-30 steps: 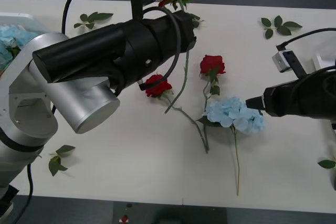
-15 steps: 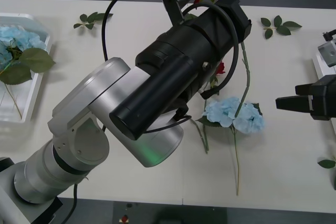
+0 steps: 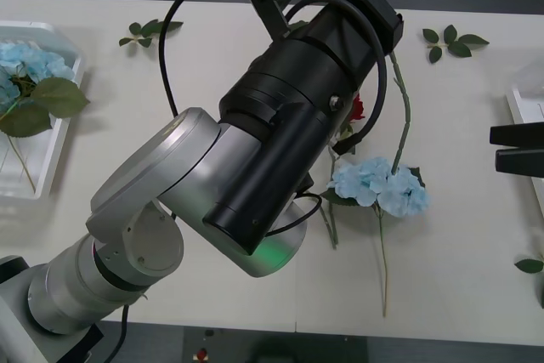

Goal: Put the red flowers into the right box and the blue flowers into the left box

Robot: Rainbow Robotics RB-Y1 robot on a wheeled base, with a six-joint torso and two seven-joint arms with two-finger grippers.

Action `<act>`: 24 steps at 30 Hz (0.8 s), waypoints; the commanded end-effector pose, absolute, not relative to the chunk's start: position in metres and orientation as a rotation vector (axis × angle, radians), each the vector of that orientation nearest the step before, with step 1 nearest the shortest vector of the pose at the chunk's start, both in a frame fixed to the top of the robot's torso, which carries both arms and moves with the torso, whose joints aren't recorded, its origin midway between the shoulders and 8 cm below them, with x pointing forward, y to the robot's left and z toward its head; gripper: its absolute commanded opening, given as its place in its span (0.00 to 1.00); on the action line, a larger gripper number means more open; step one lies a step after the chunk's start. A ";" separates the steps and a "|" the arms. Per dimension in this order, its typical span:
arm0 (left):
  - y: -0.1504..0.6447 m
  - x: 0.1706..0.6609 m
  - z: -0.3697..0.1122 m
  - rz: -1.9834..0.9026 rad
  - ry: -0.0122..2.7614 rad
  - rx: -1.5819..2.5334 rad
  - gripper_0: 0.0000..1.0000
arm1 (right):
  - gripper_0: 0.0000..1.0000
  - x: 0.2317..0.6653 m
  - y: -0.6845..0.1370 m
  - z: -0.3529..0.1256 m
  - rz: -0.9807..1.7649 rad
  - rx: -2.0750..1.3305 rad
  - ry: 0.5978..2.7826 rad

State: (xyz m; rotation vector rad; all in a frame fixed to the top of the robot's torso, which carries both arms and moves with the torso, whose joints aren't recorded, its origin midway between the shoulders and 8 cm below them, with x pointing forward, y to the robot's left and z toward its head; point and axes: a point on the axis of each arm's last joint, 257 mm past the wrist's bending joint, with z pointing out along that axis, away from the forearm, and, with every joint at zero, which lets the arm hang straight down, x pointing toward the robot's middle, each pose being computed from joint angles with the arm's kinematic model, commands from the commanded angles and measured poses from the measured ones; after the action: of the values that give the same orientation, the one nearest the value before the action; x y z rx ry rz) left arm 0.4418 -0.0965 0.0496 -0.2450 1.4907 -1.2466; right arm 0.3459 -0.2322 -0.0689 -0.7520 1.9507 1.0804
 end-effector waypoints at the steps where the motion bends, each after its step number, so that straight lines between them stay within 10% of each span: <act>1: -0.092 0.439 0.058 -1.250 1.462 -0.243 0.00 | 1.00 0.351 -0.208 -0.043 1.095 -0.829 1.852; 24: -0.087 0.441 0.057 -1.248 1.452 -0.260 0.00 | 1.00 0.385 -0.123 -0.012 1.188 -0.849 1.835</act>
State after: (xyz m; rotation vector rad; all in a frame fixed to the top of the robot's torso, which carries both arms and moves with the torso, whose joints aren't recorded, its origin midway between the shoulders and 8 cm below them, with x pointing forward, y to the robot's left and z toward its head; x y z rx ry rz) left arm 0.4437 -0.0921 0.0537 -0.2438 1.4664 -1.2274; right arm 0.3862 -0.1337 -0.0249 -0.8748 1.8508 1.1502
